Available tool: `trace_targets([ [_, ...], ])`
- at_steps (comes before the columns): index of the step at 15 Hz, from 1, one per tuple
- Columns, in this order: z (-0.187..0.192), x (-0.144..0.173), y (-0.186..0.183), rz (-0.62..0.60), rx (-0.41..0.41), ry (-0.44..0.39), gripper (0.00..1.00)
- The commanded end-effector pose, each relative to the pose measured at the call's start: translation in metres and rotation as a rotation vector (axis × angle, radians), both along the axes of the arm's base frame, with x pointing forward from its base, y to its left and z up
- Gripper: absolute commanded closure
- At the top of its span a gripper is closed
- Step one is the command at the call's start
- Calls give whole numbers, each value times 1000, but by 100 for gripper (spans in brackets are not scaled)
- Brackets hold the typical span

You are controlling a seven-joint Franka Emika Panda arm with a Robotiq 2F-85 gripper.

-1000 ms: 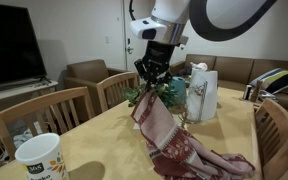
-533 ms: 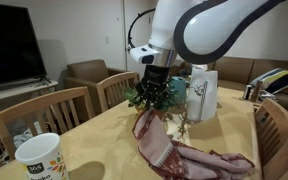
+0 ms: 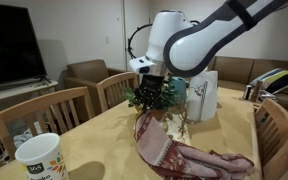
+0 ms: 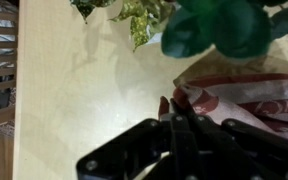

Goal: Pick up the cloth and put it back down neatly

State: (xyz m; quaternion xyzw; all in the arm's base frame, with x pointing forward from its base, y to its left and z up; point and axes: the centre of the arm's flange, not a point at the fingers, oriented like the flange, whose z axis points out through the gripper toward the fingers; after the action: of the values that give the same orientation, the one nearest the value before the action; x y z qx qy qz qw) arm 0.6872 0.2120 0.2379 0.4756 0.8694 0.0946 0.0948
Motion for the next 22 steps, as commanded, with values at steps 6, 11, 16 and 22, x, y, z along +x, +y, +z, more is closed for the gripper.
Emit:
trace_targets([
  [6, -11, 10, 3, 20, 2, -16, 97],
  [11, -13, 14, 3, 19, 10, -18, 99],
  [16, -28, 35, -7, -31, 19, -141, 99],
  [22, -44, 53, -24, -79, 55, -231, 99],
])
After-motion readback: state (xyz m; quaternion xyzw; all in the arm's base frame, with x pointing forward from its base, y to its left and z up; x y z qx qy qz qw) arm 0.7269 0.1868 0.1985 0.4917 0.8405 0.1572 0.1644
